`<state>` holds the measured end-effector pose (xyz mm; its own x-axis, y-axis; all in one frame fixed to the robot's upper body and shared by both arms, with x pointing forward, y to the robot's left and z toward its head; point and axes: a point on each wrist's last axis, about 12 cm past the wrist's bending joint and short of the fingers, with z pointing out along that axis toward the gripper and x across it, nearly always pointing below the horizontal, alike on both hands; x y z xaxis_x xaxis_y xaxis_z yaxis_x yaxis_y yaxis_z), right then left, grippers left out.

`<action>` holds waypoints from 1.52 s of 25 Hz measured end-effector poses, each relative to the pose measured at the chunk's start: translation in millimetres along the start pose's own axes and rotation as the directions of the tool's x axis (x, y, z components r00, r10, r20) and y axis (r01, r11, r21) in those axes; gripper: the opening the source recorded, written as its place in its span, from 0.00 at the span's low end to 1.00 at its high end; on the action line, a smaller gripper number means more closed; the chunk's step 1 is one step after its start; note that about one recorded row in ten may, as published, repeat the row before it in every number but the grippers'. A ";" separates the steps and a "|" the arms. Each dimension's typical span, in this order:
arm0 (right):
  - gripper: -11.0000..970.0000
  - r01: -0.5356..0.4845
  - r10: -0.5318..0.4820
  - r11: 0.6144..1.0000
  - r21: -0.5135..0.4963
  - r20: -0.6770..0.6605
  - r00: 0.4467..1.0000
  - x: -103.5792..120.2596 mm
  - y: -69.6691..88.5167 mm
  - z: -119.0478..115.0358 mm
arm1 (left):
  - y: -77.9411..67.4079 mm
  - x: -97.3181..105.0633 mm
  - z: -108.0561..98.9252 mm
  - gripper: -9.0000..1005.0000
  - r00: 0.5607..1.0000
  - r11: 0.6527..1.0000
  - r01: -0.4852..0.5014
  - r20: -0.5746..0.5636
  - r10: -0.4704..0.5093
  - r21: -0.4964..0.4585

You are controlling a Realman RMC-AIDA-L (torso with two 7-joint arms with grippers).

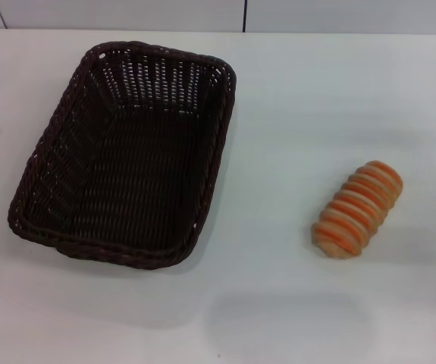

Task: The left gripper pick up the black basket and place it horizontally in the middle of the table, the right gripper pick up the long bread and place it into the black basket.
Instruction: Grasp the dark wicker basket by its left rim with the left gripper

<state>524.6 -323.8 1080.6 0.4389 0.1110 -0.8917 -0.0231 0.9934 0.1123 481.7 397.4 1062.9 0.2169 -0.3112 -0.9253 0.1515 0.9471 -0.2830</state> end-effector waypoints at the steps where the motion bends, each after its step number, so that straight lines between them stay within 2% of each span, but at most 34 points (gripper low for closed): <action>1: 0.65 -0.008 0.008 1.000 -0.001 0.003 1.000 -0.4 -0.2 -0.7 | 0.1 0.1 0.3 0.81 1.000 1.000 0.000 -0.001 0.000 -0.001; 14: 0.65 -0.024 0.024 1.000 -0.003 0.019 1.000 -2.4 -1.2 -3.2 | -0.3 0.9 5.0 0.81 1.000 1.000 0.010 -0.010 -0.009 0.001; 17: 0.65 -0.024 0.024 1.000 -0.003 0.019 1.000 -2.4 -1.2 -3.2 | -0.1 -2.0 8.0 0.81 0.998 0.998 0.063 -0.027 -0.062 0.025; 18: 0.65 -0.024 0.024 1.000 -0.004 0.020 1.000 -2.5 -1.1 -3.6 | 1.2 -6.4 14.2 0.81 0.993 0.993 0.111 -0.055 -0.108 0.046; 19: 0.65 -0.024 0.024 1.000 -0.004 0.020 1.000 -2.5 -1.1 -3.6 | 1.2 -6.4 14.2 0.81 0.993 0.993 0.111 -0.055 -0.108 0.046; 22: 0.65 -0.023 0.023 1.000 -0.010 0.029 0.999 -3.8 -0.8 -6.3 | 4.0 -19.1 30.0 0.81 0.975 0.980 0.183 -0.139 -0.171 0.079; 23: 0.65 -0.023 0.024 1.000 -0.014 0.038 0.999 -4.9 -0.4 -7.9 | 3.3 -35.2 47.1 0.81 0.951 0.971 0.218 -0.244 -0.188 0.101; 24: 0.65 -0.023 0.024 1.000 -0.014 0.038 0.999 -4.9 -0.4 -7.9 | 3.3 -35.2 47.1 0.81 0.951 0.971 0.218 -0.244 -0.188 0.101; 26: 0.65 -0.023 0.023 1.000 -0.014 0.041 0.999 -5.7 -1.1 -10.3 | -0.9 -49.6 61.3 0.81 0.932 0.970 0.212 -0.321 -0.165 0.116; 27: 0.65 -0.023 0.024 1.000 -0.014 0.044 0.999 -6.2 -1.2 -11.3 | -3.7 -56.7 67.9 0.81 0.918 0.971 0.207 -0.365 -0.151 0.119; 28: 0.65 -0.024 0.025 1.000 -0.017 0.046 0.999 -6.7 -1.2 -13.3 | -9.5 -71.5 78.8 0.81 0.881 0.974 0.198 -0.456 -0.127 0.112; 29: 0.65 -0.024 0.025 1.000 -0.017 0.046 0.999 -6.7 -1.2 -13.3 | -9.5 -71.5 78.8 0.81 0.881 0.974 0.198 -0.456 -0.127 0.112; 30: 0.65 -0.025 0.026 1.000 -0.018 0.046 0.999 -6.8 -1.1 -14.1 | -12.7 -77.2 82.7 0.81 0.857 0.976 0.193 -0.501 -0.116 0.103; 32: 0.65 -0.025 0.026 1.000 -0.018 0.046 0.999 -6.9 -1.6 -14.9 | -21.2 -89.5 90.1 0.81 0.818 0.980 0.175 -0.568 -0.093 0.092; 33: 0.65 -0.024 0.025 1.000 -0.017 0.045 0.999 -7.1 -2.1 -15.1 | -30.8 -100.7 95.9 0.81 0.783 0.987 0.133 -0.621 -0.048 0.091; 34: 0.65 -0.023 0.024 1.000 -0.017 0.045 0.999 -7.1 -2.4 -15.3 | -30.8 -100.7 95.9 0.81 0.783 0.987 0.133 -0.621 -0.048 0.091; 38: 0.65 -0.022 0.023 1.000 -0.016 0.045 0.999 -7.3 -2.8 -15.4 | -58.3 -117.5 108.6 0.81 0.688 0.996 0.023 -0.724 0.043 0.082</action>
<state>507.6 -327.0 1080.1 0.4785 0.1325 -0.8680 -0.0477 0.9910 0.1250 552.2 370.1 1215.5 -0.5428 -0.1159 -0.8318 0.2351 0.9299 -0.2830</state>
